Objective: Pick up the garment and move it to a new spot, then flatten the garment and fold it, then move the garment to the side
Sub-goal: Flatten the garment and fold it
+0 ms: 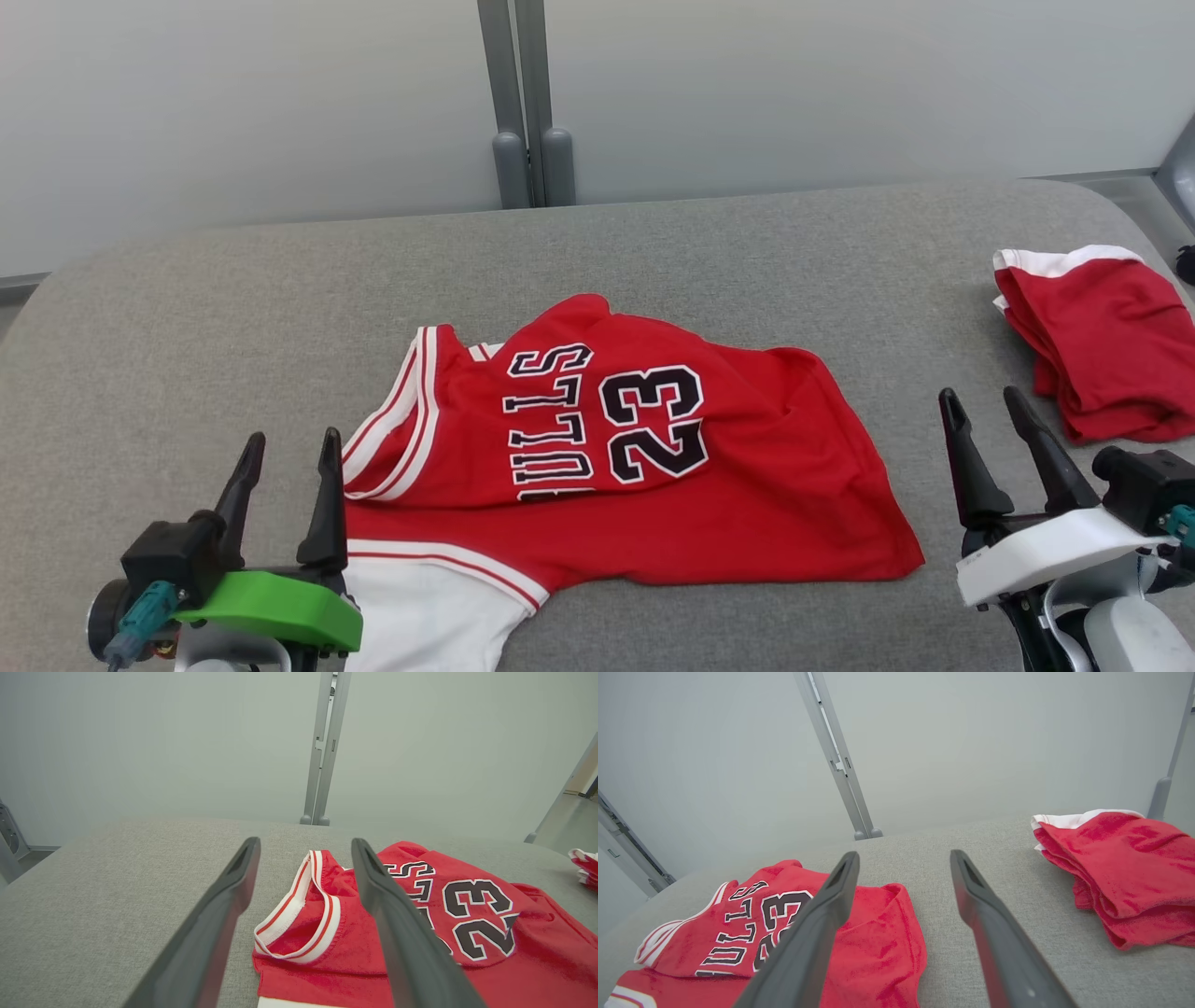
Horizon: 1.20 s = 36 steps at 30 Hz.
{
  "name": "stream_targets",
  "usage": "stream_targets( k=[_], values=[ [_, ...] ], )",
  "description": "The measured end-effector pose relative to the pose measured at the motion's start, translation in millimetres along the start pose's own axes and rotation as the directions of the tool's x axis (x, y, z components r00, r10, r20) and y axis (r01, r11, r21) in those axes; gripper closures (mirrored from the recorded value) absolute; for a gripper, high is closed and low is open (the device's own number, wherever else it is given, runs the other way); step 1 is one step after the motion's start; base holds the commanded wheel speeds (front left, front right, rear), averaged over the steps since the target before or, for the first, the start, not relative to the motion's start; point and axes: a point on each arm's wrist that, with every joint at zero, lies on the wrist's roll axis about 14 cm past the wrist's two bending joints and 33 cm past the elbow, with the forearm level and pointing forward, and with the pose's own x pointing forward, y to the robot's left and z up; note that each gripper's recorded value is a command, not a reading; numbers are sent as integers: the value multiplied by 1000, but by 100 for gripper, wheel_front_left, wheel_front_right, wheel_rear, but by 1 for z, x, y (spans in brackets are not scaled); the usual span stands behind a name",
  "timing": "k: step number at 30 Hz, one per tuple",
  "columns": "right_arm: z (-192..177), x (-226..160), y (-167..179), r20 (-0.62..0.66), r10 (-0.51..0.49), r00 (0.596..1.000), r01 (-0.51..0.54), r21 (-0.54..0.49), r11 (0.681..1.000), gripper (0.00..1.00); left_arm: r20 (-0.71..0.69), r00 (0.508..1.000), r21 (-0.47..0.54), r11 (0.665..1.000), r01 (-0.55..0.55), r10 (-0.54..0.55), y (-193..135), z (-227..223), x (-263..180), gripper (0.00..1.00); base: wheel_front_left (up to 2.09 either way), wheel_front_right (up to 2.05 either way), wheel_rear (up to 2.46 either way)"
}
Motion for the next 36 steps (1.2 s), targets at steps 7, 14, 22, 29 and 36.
stream_targets(
  k=[7,14,22,29,36],
  values=[
    [19,-10,4,99,5,995,1,-62,998,0,78,997,41,999,-31,28,7,23,-8,0,0,0,0],
    [-7,-24,-7,28,-38,999,41,-84,996,0,45,998,41,998,-44,42,8,8,-19,0,0,0,0],
    [-8,-20,-4,31,-28,999,30,-83,996,0,34,999,34,999,-29,28,5,1,-18,0,0,0,0],
    [-7,-18,-3,30,-19,999,22,-89,996,0,33,999,43,999,-23,21,3,-1,-17,0,0,0,0],
    [-11,-18,-7,13,-27,1000,28,-88,996,0,25,999,44,999,-21,20,4,-4,-18,0,0,0,0]
  ],
)
